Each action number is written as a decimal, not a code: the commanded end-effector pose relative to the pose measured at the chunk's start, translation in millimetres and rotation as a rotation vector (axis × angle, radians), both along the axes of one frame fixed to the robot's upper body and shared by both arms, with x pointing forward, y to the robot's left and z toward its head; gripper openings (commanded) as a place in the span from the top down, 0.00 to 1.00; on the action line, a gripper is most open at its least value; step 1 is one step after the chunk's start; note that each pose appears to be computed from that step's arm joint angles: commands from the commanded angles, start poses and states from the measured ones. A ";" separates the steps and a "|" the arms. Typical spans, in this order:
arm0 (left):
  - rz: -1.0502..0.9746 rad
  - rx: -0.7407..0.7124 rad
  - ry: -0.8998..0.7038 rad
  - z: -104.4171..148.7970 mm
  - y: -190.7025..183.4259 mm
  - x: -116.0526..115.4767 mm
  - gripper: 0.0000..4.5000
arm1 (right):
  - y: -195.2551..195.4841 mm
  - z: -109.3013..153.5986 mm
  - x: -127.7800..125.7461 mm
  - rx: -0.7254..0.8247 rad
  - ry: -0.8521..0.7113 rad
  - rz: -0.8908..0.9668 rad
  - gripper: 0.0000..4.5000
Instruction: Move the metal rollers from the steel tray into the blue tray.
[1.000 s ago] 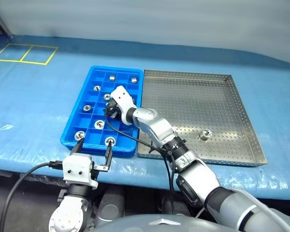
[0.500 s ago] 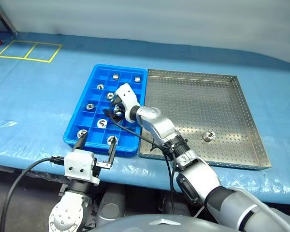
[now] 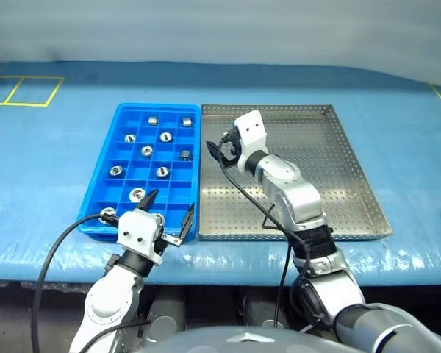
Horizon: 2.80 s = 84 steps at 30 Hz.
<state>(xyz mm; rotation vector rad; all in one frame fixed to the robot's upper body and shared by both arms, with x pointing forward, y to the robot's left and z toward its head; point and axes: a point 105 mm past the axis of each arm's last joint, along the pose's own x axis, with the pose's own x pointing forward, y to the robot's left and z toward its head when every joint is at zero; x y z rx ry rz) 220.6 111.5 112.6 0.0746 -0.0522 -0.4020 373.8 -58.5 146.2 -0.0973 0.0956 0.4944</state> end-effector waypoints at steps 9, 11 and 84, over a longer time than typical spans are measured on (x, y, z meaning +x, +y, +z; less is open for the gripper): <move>-0.102 -0.001 0.008 0.0 -9.4 6.3 0.00 | -57.8 -1.0 -26.3 0.017 0.041 -0.204 0.01; -0.110 0.001 0.009 0.0 -9.6 6.7 0.00 | -66.5 -7.8 -30.8 0.004 0.061 -0.236 0.01; 0.264 -0.027 0.037 -4.3 27.1 -37.4 0.00 | 84.0 -37.9 -57.0 -0.119 0.170 0.490 0.33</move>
